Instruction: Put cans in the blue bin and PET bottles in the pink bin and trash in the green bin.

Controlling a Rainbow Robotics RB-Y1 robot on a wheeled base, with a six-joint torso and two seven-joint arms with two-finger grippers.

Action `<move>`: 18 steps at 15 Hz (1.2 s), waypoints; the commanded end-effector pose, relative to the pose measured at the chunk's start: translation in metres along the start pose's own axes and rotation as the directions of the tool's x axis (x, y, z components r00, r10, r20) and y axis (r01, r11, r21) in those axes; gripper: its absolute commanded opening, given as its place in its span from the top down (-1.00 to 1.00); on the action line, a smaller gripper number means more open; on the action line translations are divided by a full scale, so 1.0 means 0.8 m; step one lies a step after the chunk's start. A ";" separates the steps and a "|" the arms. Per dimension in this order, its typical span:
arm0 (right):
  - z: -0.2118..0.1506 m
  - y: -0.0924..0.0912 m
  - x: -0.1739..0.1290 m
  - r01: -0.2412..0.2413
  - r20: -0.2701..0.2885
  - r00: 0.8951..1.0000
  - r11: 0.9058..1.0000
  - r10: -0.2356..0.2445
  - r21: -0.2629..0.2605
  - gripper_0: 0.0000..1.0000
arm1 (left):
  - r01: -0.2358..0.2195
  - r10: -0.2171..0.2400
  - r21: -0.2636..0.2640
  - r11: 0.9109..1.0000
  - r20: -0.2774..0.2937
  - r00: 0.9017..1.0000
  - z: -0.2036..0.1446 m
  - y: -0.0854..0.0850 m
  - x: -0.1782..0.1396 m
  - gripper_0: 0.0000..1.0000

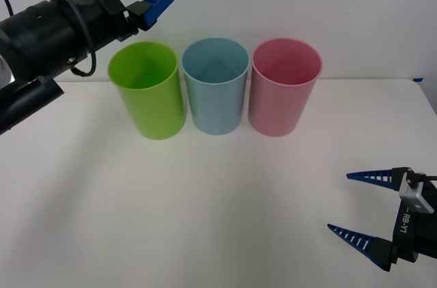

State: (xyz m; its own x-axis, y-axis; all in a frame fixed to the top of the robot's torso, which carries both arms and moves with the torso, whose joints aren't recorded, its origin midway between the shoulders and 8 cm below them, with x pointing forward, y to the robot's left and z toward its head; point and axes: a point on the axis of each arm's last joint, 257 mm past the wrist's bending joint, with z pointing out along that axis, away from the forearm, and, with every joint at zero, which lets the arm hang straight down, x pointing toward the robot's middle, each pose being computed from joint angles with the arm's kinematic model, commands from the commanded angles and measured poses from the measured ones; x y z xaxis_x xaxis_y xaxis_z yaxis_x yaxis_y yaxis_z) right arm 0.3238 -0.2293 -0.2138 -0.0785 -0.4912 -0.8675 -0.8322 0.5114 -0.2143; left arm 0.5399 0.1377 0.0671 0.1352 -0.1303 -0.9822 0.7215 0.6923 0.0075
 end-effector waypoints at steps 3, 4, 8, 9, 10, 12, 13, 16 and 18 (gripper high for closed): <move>0.000 0.000 0.000 0.000 0.000 1.000 1.000 0.000 0.000 -1.00 | 0.004 -0.003 0.015 1.000 -0.083 0.997 -0.076 0.003 0.020 -1.00; 0.000 0.000 0.000 0.000 0.000 1.000 1.000 0.000 0.000 -1.00 | 0.006 -0.003 0.023 1.000 -0.118 0.993 -0.095 -0.001 0.031 -1.00; 0.000 0.000 0.000 0.000 0.000 1.000 1.000 0.000 0.000 -1.00 | 0.008 -0.001 0.031 1.000 -0.232 0.973 -0.152 -0.010 0.067 -1.00; 0.000 0.000 0.000 0.000 0.000 1.000 1.000 0.000 0.000 -1.00 | 0.001 0.005 0.022 1.000 -0.255 0.967 -0.164 -0.011 0.075 -1.00; 0.000 0.000 0.000 0.000 0.000 1.000 1.000 0.000 0.000 -1.00 | -0.011 0.015 0.015 1.000 -0.296 0.955 -0.178 -0.012 0.088 -1.00; 0.000 0.000 0.000 0.000 0.000 1.000 1.000 0.000 0.000 -1.00 | -0.016 0.014 -0.003 1.000 -0.355 0.935 -0.204 -0.013 0.109 -1.00; 0.000 0.000 0.000 0.000 0.000 1.000 1.000 0.000 0.000 -1.00 | -0.015 0.006 -0.020 1.000 -0.379 0.926 -0.219 -0.014 0.120 -1.00; 0.000 0.000 0.000 0.000 0.000 1.000 1.000 0.000 0.000 -1.00 | 0.004 -0.026 -0.050 0.999 -0.440 0.898 -0.247 -0.019 0.151 -1.00; 0.000 0.000 0.000 0.000 0.000 1.000 1.000 0.000 0.000 -1.00 | 0.029 -0.058 -0.069 0.997 -0.471 0.880 -0.263 -0.024 0.175 -1.00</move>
State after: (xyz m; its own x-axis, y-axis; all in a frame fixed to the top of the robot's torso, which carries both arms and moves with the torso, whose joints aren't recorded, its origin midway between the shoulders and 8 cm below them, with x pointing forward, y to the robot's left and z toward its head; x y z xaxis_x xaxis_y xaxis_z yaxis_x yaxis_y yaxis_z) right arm 0.3238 -0.2293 -0.2138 -0.0785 -0.4912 -0.8675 -0.8322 0.5114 -0.2142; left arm 0.4052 0.2542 -0.1037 -0.2293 0.1787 -0.9568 0.6802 0.7325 -0.0261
